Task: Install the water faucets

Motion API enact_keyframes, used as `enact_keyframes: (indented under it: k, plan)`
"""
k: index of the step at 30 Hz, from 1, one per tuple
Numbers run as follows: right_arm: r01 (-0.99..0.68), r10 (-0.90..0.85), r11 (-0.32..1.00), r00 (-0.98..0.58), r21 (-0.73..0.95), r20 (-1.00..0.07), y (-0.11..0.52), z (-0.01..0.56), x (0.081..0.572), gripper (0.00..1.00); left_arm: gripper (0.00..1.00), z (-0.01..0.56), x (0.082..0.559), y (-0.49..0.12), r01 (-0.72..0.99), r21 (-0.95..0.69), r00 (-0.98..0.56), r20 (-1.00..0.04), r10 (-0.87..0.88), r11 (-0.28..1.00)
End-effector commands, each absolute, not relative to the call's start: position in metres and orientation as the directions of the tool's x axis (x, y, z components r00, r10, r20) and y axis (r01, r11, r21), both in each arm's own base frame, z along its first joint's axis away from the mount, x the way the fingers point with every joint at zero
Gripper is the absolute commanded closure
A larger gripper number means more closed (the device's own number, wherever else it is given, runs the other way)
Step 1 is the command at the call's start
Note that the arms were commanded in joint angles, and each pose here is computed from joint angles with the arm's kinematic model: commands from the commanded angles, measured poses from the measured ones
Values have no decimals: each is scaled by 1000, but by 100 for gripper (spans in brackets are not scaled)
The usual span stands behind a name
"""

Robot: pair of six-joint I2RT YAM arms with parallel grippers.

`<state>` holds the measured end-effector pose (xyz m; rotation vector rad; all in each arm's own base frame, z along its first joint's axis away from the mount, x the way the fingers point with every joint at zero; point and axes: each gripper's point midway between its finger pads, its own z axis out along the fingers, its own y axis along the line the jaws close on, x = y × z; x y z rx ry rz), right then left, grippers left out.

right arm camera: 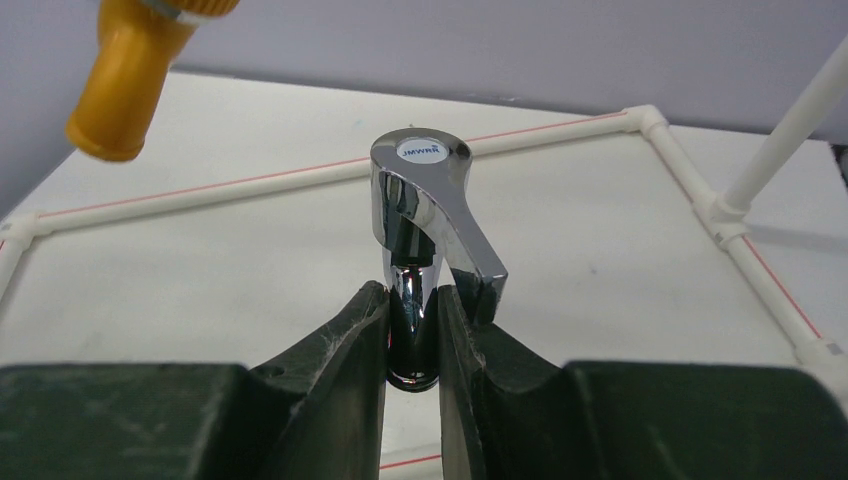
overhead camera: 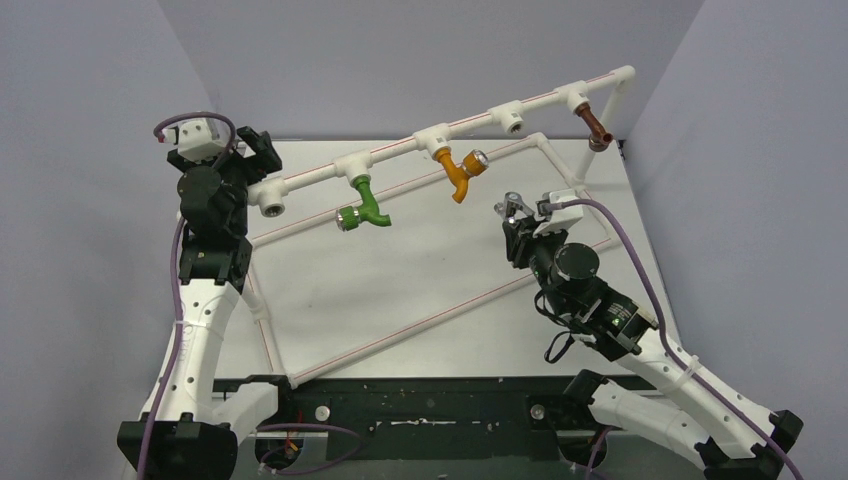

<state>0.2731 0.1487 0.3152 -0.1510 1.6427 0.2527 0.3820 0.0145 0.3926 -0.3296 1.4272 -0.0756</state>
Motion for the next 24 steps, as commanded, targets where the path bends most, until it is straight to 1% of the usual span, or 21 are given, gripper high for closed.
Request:
enact_keyframes:
  k: [1,8,13,17,24]
  plan:
    - [-223,104,972,102,79,-989,137,366,296,100,10,295,382,3,-150,-195,-134,-967,-215,969]
    - [-238,115,969,177,70,-978,113,378,329,100,10,283,379,-2,-131,-230,-155,-956,-249,964]
    - [-295,142,952,209,76,-967,97,378,346,100,10,280,375,-2,-138,-238,-157,-953,-258,962]
    - [-348,148,936,271,46,-951,95,381,346,100,10,277,376,-4,-131,-247,-171,-948,-267,960]
    - [-376,112,926,330,-22,-937,100,393,344,100,10,273,377,-3,-134,-250,-183,-945,-272,959]
